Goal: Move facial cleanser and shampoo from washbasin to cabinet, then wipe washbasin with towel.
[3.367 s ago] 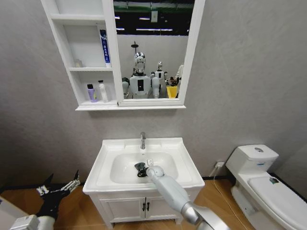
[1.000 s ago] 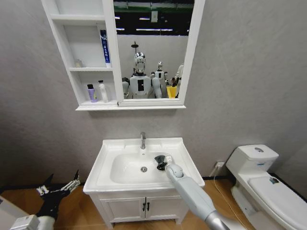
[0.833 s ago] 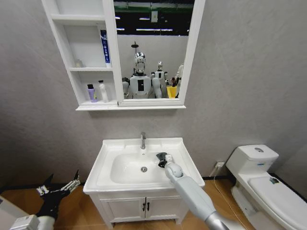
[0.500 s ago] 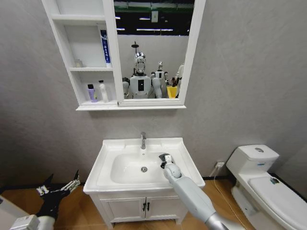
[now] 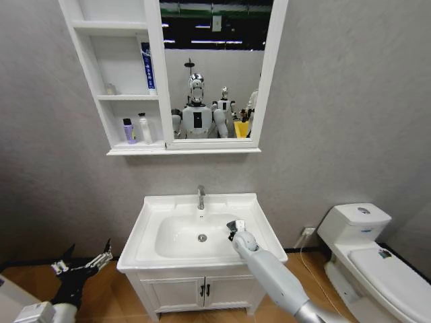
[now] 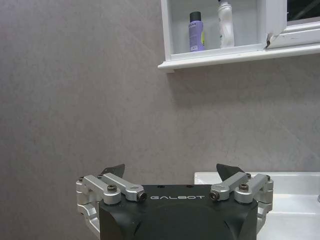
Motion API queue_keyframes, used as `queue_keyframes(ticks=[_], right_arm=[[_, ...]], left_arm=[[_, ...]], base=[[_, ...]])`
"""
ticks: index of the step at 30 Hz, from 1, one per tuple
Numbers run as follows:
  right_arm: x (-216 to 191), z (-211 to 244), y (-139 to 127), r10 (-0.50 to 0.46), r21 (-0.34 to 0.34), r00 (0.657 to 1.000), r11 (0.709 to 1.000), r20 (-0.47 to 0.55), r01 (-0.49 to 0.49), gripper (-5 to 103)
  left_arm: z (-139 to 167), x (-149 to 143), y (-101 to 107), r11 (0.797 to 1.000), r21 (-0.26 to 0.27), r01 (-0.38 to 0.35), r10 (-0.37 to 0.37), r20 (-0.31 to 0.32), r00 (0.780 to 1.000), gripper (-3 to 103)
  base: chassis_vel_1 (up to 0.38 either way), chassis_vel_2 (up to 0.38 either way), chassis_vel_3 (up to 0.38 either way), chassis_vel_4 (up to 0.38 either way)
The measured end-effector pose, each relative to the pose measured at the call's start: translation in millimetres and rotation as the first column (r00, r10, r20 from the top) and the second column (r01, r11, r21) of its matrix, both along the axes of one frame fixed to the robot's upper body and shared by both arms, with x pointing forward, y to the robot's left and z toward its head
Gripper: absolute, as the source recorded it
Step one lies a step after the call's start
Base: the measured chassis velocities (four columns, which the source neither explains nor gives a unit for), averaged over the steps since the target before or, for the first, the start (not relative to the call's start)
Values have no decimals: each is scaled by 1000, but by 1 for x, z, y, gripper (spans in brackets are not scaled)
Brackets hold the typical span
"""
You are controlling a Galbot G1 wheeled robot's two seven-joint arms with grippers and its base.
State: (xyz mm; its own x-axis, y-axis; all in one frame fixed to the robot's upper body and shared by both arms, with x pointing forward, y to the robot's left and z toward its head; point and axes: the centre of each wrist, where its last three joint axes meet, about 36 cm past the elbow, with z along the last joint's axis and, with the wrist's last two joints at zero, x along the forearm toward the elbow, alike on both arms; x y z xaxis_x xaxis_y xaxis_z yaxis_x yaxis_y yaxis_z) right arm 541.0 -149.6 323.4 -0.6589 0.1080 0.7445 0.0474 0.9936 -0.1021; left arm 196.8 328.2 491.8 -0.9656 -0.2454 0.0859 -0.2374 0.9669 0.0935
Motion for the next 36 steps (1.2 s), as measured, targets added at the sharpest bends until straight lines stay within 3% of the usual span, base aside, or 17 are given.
queue_keyframes(ticks=[7,18,25,30,36], right_arm=[[4,-15,6,41,48,999,998,-18,-40,5],[8,-50,30,188,98,982,977,3,-188,5],[7,-62,55,258,178,966,950,14,-256,5],[11,-73,82,334,255,941,906,58,-338,5],[14,-78,94,359,273,929,889,85,-369,5]], left_arm=[[0,0,0,1000,0,0,0,0,1000,100],[0,0,0,1000,0,0,0,0,1000,100],[0,0,0,1000,0,0,0,0,1000,100],[0,0,0,1000,0,0,0,0,1000,100],[0,0,0,1000,0,0,0,0,1000,100]], base=[[0,0,0,0],[0,0,0,0],[0,0,0,0],[0,0,0,0],[0,0,0,0]])
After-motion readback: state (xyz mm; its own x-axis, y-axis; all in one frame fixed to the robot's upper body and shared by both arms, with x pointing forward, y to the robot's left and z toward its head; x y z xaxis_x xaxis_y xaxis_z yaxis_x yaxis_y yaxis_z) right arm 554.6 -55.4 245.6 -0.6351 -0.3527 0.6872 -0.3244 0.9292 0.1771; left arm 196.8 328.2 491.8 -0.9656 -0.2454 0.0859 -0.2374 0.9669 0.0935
